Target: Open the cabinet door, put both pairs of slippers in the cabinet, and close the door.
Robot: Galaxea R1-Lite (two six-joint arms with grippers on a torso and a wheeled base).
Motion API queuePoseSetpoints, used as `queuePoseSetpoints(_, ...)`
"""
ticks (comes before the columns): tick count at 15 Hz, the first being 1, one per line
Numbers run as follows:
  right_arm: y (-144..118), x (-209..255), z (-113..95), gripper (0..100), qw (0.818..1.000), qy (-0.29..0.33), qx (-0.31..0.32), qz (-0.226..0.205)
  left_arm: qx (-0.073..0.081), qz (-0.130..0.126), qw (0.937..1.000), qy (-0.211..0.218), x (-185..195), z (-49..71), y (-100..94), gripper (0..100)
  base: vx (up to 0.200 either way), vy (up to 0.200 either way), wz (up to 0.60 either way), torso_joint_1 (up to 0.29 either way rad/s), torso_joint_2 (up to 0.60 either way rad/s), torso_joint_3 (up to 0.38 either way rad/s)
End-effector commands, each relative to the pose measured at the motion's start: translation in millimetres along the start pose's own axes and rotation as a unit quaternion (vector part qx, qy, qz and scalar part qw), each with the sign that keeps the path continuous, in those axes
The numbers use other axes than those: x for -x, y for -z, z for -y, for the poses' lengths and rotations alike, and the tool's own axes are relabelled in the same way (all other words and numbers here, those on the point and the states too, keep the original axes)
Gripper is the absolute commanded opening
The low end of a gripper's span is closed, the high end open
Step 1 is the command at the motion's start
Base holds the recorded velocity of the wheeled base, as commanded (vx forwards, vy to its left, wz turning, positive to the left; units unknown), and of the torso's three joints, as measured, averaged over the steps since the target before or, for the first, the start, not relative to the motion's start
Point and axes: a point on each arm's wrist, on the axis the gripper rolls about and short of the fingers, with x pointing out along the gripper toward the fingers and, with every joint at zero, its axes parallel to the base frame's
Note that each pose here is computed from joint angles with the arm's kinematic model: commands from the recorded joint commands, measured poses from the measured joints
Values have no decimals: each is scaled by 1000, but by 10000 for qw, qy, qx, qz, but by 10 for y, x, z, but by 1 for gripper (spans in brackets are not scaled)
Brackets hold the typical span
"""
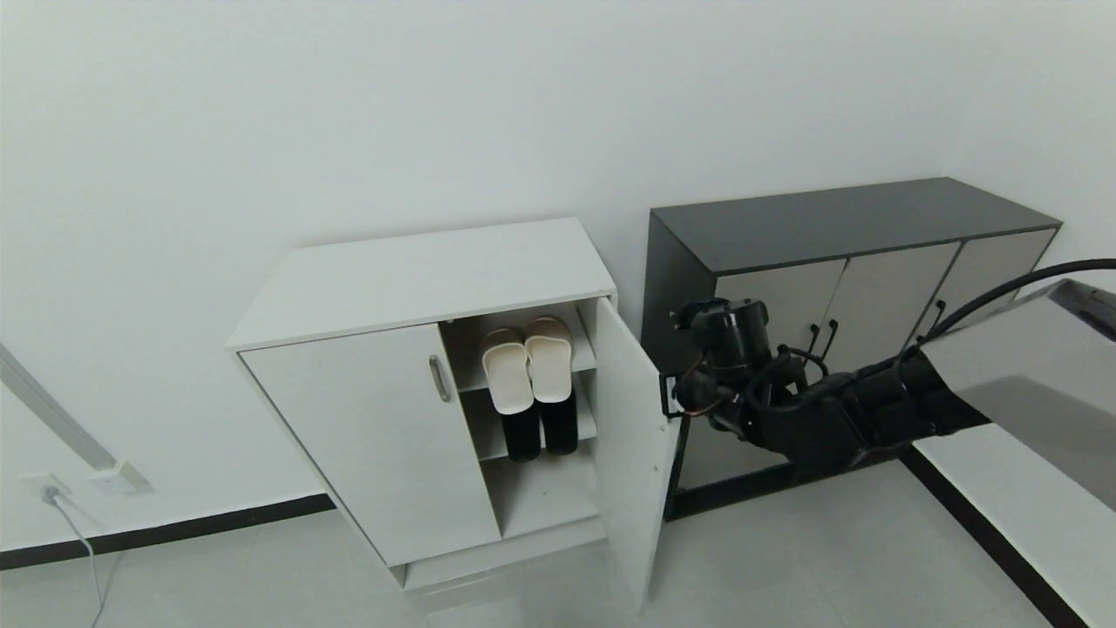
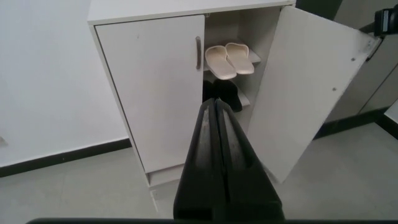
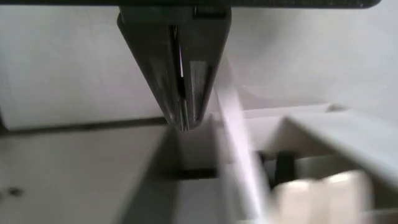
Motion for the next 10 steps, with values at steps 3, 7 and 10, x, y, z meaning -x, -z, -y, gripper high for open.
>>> queuePoseSetpoints(3,85,595,-247,0,9980,-580,215,132,1,-7,10000,-2,-1,0,0,0,0,0,0,0,0,0)
queuePoseSetpoints(7,214,723,-212,0,9964,-671,461,236,1,-7,10000,-2,-1,0,0,0,0,0,0,0,0,0)
queuePoseSetpoints(10,310,756,-243,0,9954,-751,543,262,1,-7,10000,-2,-1,0,0,0,0,0,0,0,0,0)
